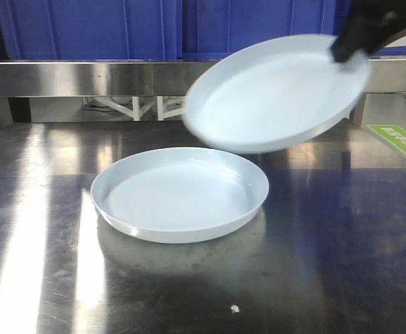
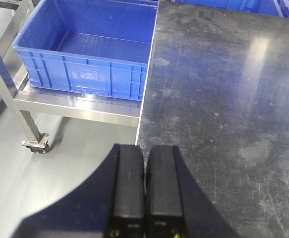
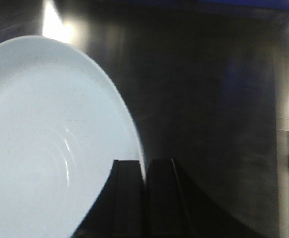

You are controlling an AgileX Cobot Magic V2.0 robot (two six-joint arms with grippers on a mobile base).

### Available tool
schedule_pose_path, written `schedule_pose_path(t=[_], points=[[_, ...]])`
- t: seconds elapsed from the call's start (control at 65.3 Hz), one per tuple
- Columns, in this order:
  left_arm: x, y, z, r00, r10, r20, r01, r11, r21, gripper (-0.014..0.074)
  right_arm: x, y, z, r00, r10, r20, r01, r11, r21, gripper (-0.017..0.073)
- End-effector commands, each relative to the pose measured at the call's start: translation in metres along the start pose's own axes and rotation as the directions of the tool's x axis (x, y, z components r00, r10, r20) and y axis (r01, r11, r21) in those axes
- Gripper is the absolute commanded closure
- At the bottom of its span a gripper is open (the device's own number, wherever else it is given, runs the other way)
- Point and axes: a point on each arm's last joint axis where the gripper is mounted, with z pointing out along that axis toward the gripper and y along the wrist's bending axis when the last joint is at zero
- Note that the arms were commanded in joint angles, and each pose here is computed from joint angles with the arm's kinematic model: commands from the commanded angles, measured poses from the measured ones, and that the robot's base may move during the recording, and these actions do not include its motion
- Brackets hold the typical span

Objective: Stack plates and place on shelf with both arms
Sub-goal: 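Lift the plate with the right gripper and carry it over the other plate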

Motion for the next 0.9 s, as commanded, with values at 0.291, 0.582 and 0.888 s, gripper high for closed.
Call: schedule_pose_path(t=[0.291, 0.582, 0.888], points=[[-0.015, -0.002, -0.005, 0.995, -0.013, 0.101, 0.01, 1.0, 0.023, 0.051, -0.007, 0.065, 0.028, 0.99, -0.125, 0.057, 0.132, 0.982, -0.137, 0.0536], [-0.015, -0.002, -0.005, 0.995, -0.013, 0.101, 0.01, 1.0, 0.023, 0.051, -0.001, 0.066, 0.042, 0.991, -0.132, 0.015, 0.133, 0.983, -0.131, 0.0509], [-0.015, -0.002, -0.005, 0.995, -0.013, 0.101, 0.01, 1.0, 0.023, 0.051, 0.002, 0.066, 0.047, 0.991, -0.135, -0.006, 0.133, 0.983, -0.127, 0.0078]])
